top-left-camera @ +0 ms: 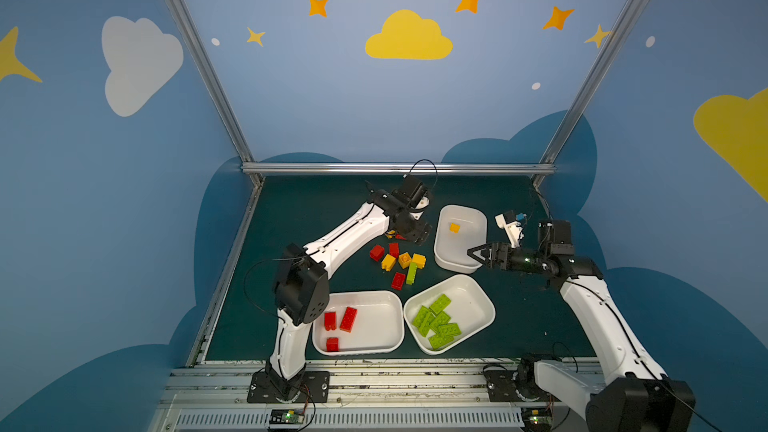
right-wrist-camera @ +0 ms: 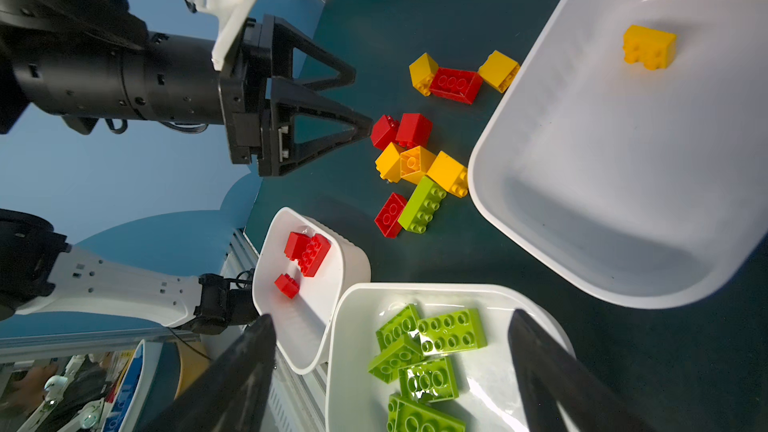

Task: Sort the legos into containers by color
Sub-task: 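Return the left gripper to the pile and grasp a red brick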

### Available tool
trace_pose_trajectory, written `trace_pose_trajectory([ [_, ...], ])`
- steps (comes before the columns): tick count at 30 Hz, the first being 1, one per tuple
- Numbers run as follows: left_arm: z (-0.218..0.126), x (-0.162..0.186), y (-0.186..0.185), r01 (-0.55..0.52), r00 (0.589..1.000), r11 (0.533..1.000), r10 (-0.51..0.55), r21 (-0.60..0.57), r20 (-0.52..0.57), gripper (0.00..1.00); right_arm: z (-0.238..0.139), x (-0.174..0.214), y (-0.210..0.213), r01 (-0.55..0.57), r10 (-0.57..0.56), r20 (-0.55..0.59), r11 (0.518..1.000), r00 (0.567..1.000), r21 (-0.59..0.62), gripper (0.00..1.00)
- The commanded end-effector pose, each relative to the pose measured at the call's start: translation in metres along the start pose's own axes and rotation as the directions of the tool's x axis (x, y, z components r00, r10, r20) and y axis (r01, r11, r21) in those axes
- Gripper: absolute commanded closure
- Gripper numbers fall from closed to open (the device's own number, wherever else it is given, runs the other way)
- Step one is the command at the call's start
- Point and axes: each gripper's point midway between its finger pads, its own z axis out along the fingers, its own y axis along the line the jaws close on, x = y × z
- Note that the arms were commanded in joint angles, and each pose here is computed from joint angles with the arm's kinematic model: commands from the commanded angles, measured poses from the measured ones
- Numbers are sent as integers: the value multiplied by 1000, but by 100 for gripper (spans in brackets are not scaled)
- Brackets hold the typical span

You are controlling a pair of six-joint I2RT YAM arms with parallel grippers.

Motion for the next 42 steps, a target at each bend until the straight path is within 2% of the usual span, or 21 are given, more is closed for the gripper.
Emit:
trace_pose_trajectory([
  [1, 2, 36, 33, -2, 998, 999, 0, -32, -69, 21, 4, 3, 8, 3, -4, -22, 1000, 1000, -27, 14],
  [4, 5, 57, 57, 25, 996, 998, -30, -61, -82, 22, 11, 6, 10, 6, -8, -40, 999, 999, -34, 14],
  [9, 22, 74, 75, 58, 991, 998, -62, -35, -122, 26, 19, 9, 12, 12, -15, -61, 999, 998, -45, 14],
  [14, 44, 79, 85, 48, 987, 998, -55, -50, -153, 27, 21, 11, 13, 13, -16, -72, 999, 997, -47, 14],
  [19, 61, 80, 95, 42, 984, 996, -54, -77, -167, 32, 22, 13, 11, 10, -13, -74, 999, 997, -38, 14],
  [28, 87, 87, 94, 70, 977, 996, -79, -51, -200, 51, 24, 12, 9, 6, -9, -80, 999, 997, -34, 14],
  [30, 89, 89, 94, 71, 976, 996, -80, -49, -203, 58, 23, 13, 9, 8, -10, -82, 999, 997, -34, 14],
  [34, 80, 83, 94, 83, 979, 995, -91, -51, -181, 73, 23, 11, 9, 8, -11, -81, 999, 997, -32, 14],
  [42, 39, 82, 92, 130, 970, 988, -144, -86, -196, 74, 25, 9, 9, 9, -12, -81, 999, 997, -41, 14],
])
